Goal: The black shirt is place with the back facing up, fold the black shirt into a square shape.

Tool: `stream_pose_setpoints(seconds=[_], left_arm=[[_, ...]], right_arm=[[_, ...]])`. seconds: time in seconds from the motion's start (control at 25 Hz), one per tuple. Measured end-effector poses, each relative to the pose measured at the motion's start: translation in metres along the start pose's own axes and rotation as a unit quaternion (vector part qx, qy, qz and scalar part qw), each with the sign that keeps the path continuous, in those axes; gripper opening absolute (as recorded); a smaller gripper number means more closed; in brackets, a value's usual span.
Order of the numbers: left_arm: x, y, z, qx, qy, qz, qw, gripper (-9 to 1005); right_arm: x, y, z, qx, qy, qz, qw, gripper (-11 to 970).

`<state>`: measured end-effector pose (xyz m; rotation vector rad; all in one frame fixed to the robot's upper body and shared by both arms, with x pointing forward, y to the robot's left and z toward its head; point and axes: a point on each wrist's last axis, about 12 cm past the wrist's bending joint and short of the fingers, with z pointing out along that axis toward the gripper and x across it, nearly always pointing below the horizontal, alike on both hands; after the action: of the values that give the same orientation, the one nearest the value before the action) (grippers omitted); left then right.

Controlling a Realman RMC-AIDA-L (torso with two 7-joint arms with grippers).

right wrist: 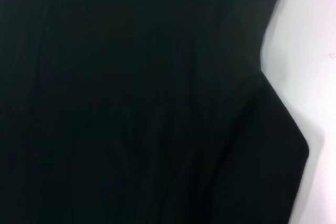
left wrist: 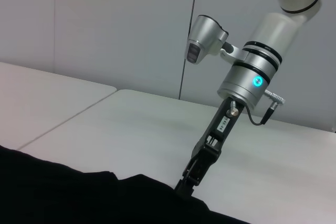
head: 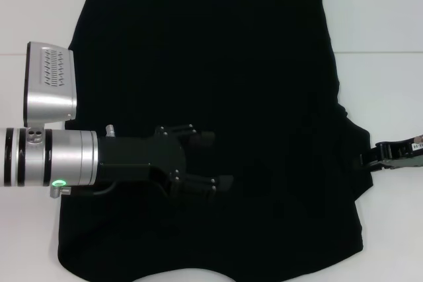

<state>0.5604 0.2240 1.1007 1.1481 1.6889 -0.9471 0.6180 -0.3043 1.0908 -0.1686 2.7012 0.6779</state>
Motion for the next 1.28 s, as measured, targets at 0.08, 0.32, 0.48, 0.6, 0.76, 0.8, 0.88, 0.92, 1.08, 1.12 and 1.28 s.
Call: stream_pose_setpoints(seconds=[0.08,0.32,0.48,0.6,0.76,0.8,0.88,0.92,1.08,1.12,1.28], left_arm=[[0.0,0.0,0.0,0.0,0.0,0.0,1.0,937],[0.0,0.0,0.0,0.0,0.0,0.0,1.0,937],[0.0,0.0,-0.001,-0.001,0.0,0.0,1.0,936],[0.0,0.0,-0.001,-0.001,-0.001,0.0,1.0,936],[0.0,0.0,-0.001,-0.001,-0.002,0.0,1.0,936],[0.0,0.0,-0.001,-0.002,-0.002,0.0,1.0,936],[0.0,0.001,0.0,-0.004,-0.002,0.0,1.0,937],[0.0,0.001,0.0,-0.005,-0.002,0.0,1.0,937],[0.0,0.001,0.0,-0.006,-0.003,-0.001,1.0,937],[0.0,0.001,0.0,-0.006,-0.003,-0.001,1.0,936],[-0.001,0.001,0.001,-0.006,-0.005,-0.001,1.0,936]], right_arm=[[0.001,0.001,0.001,-0.001,0.0,0.001,1.0,418],[0.001,0.002,0.006,0.004,-0.001,-0.001,1.0,411],[-0.001,0.006,0.008,0.003,-0.002,-0.006,1.0,407],[-0.003,0.01,0.01,0.003,0.004,-0.016,1.0,366],[-0.004,0.016,0.014,0.01,0.015,-0.029,0.999,271],[-0.005,0.017,0.014,0.011,0.015,-0.03,0.999,238],[-0.006,0.018,0.014,0.013,0.015,-0.032,0.999,171],[-0.006,0.017,0.014,0.013,0.014,-0.031,0.999,138],[-0.005,0.011,0.009,0.015,0.002,-0.026,1.0,5],[-0.005,0.009,0.006,0.017,-0.002,-0.025,1.0,5],[-0.003,-0.007,-0.009,0.023,-0.021,-0.015,0.999,5]])
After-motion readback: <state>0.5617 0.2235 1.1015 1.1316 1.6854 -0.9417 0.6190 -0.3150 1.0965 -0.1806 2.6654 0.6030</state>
